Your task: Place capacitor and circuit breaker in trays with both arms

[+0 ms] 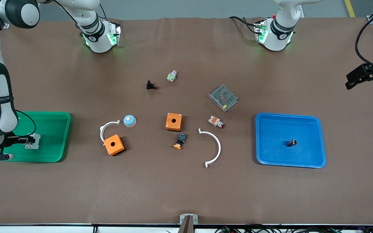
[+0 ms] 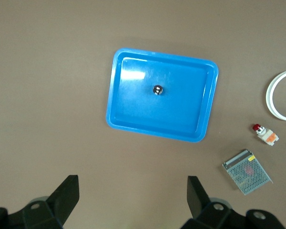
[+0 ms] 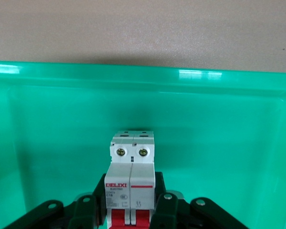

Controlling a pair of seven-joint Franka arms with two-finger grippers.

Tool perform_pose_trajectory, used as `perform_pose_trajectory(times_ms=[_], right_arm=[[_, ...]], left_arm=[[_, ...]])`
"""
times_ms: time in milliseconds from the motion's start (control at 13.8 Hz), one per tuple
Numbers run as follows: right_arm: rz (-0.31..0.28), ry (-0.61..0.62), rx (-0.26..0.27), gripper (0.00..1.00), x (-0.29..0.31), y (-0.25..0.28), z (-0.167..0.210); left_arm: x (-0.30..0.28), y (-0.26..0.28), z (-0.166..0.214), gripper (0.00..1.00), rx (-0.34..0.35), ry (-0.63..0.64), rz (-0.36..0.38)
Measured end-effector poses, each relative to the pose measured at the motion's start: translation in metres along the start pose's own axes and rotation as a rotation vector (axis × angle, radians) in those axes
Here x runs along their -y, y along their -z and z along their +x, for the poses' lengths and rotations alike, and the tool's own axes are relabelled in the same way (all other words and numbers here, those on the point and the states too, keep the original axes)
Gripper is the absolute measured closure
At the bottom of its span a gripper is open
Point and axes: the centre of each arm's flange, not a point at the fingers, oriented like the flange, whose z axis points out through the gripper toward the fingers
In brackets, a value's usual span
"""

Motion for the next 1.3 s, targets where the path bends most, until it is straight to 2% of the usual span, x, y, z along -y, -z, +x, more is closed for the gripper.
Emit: perform_pose_trajectory(times_ms=[145, 217, 507, 579, 651, 796, 1013, 1303], right_arm=[[-0.007, -0.002, -0.017, 0.59, -0.001, 0.002, 0.002], [-0.009, -0.002, -0.021, 0.55, -0.002, 0.002, 0.002], [-0.004, 0.002, -0.019, 0.14, 0.001, 0.008, 0.004], [0.002, 0.004, -0.013, 0.05, 0.005, 0.013, 0.004], [0.012, 0.002, 0.002, 0.0, 0.01, 0.02, 0.004], [0.03, -0.046, 0.029, 0.0, 0.033, 0.053, 0.002], [0.031, -0.132, 0.03, 0.0, 0.103, 0.123, -0.011], [0.031, -0.147, 0.023, 0.0, 0.198, 0.197, -0.076]], left_arm=[[-0.001, 0.001, -0.01, 0.0, 0.009, -0.005, -0.015], [0.0, 0.001, -0.014, 0.0, 0.011, -0.005, -0.021], [0.003, 0.0, -0.02, 0.0, 0.017, -0.005, -0.023], [0.001, -0.001, -0.02, 0.0, 0.018, -0.008, -0.023], [0.0, 0.0, -0.02, 0.0, 0.018, -0.01, -0.023], [-0.001, 0.0, -0.02, 0.0, 0.018, -0.012, -0.023], [-0.001, 0.0, -0.021, 0.0, 0.017, -0.012, -0.023], [-0.001, -0.002, -0.02, 0.0, 0.022, -0.012, -0.023]])
